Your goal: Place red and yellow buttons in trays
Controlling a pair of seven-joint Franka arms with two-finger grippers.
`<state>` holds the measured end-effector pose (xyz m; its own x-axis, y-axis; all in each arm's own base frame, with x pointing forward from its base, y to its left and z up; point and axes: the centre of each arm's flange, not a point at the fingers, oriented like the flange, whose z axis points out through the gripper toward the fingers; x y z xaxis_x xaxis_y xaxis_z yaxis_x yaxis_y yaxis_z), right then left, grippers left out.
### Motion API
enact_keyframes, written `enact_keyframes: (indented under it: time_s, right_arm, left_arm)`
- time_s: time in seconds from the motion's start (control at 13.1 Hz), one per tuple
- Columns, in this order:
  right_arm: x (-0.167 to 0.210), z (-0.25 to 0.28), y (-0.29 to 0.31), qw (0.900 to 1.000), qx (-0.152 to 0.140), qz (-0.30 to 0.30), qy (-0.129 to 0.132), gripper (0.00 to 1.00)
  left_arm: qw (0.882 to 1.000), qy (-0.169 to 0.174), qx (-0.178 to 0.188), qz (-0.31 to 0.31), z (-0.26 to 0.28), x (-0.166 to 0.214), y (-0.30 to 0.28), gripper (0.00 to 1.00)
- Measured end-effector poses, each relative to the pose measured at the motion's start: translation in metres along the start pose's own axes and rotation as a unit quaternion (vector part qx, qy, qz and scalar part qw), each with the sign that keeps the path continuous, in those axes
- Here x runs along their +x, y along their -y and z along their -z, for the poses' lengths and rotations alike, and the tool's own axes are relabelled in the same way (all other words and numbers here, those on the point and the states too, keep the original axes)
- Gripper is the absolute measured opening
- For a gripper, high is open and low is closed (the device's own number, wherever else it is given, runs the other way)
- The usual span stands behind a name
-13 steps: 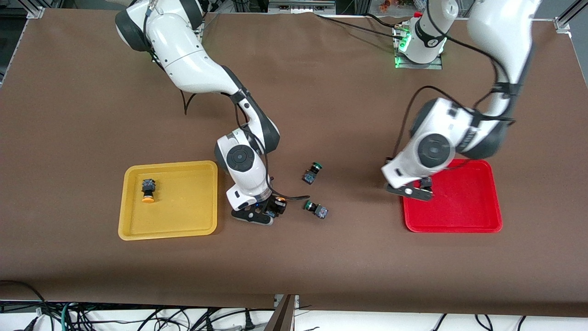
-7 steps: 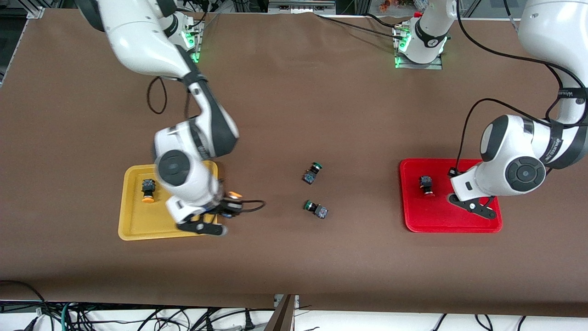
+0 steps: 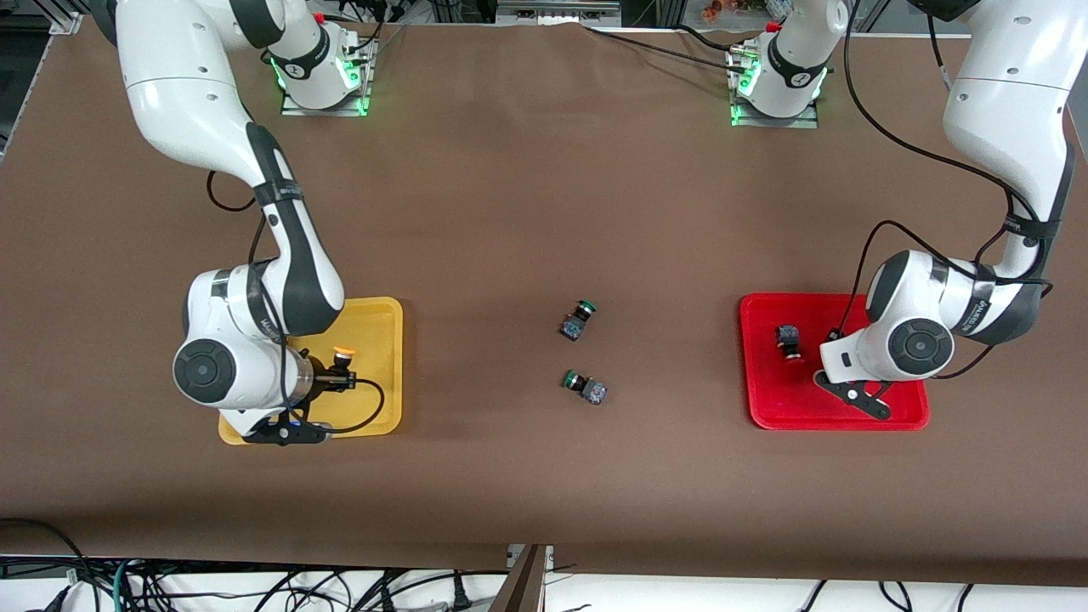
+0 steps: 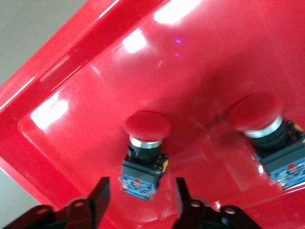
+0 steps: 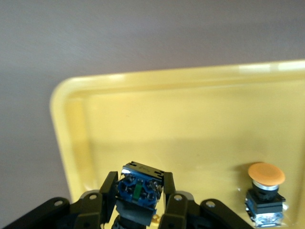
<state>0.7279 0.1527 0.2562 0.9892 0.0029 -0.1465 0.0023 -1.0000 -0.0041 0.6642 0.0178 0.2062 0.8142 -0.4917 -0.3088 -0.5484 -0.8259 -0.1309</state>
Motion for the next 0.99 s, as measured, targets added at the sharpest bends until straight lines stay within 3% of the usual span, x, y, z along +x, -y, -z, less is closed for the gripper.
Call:
enact_keyframes:
  time_s: [0.23,0.46,0.61,0.84,0.99]
  right_arm:
    - [-0.006,-0.04,-0.008,1.0,-0.001,-0.002,0.006,0.43]
    - [-0.011,-0.057,-0.009,1.0,-0.002,-0.002,0.007,0.47]
    - [-0.013,-0.033,-0.011,1.0,-0.001,0.001,0.008,0.68]
    - [-0.029,0.039,-0.037,0.999,-0.01,0.021,0.042,1.0]
    - [-0.044,0.093,-0.074,0.997,-0.014,0.042,0.059,1.0]
  left_arm:
    - [1.0,-0.011,0.001,0.002,0.01,-0.001,0.005,0.98]
    - [1.0,-0.015,0.004,-0.008,0.076,0.003,-0.019,1.0]
    - [0.999,-0.029,-0.021,0.029,0.15,-0.006,-0.039,1.0]
    - [0.992,-0.061,-0.059,0.093,0.247,-0.032,-0.037,1.0]
    - [0.99,-0.073,-0.06,0.106,0.291,-0.045,-0.029,1.0]
